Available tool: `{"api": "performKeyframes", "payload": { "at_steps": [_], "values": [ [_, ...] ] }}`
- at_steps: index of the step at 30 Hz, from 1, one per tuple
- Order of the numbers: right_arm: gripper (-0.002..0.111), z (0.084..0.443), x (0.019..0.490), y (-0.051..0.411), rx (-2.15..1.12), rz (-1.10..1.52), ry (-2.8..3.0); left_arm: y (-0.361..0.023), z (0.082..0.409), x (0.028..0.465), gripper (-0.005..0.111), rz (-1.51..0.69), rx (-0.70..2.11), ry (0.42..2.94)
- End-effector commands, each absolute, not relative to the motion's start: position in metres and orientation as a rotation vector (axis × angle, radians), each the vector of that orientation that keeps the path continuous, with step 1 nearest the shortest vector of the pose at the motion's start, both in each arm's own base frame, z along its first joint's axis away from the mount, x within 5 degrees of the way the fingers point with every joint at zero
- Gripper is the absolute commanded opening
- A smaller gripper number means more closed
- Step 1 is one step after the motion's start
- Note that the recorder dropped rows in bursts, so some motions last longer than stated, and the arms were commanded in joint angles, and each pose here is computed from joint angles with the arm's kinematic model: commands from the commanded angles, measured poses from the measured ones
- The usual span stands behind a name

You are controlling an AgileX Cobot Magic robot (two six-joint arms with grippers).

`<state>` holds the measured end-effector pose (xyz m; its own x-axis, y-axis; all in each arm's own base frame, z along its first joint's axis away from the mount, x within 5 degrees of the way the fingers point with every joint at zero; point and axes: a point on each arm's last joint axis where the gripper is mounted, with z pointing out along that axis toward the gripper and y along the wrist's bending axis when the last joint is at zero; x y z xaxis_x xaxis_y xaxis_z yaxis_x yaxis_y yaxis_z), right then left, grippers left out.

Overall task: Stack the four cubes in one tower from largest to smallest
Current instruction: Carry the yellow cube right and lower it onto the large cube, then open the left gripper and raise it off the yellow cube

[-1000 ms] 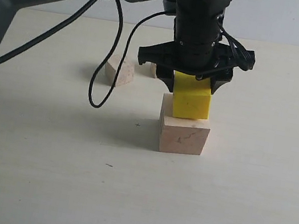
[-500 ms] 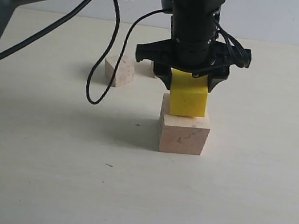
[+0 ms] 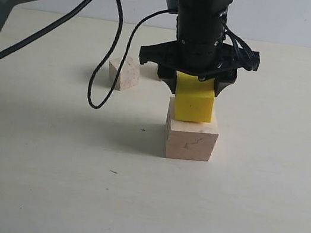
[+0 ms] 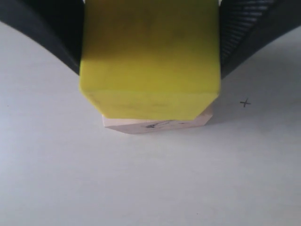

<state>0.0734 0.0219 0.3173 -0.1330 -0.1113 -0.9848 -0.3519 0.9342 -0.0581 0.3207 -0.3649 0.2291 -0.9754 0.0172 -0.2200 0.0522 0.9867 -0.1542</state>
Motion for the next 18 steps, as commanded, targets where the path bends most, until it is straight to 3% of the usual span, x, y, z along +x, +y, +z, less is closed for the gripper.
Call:
{"api": "performKeyframes", "payload": {
  "at_steps": [1,13,16,18],
  "values": [
    [0.000,0.318,0.073,0.022,-0.360,0.211,1.692,-0.362,0.221,0.320,0.000,-0.202,0.053,2.928],
    [0.000,0.318,0.073,0.022,-0.360,0.211,1.692,-0.369,0.197,0.319,0.001,-0.203,0.062,2.998],
    [0.000,0.318,0.073,0.022,-0.361,0.210,1.691,-0.369,0.199,0.319,0.018,-0.206,0.061,2.995],
    [0.000,0.318,0.073,0.022,-0.361,0.210,1.691,-0.369,0.200,0.319,0.038,-0.211,0.061,2.995]
  ]
}}
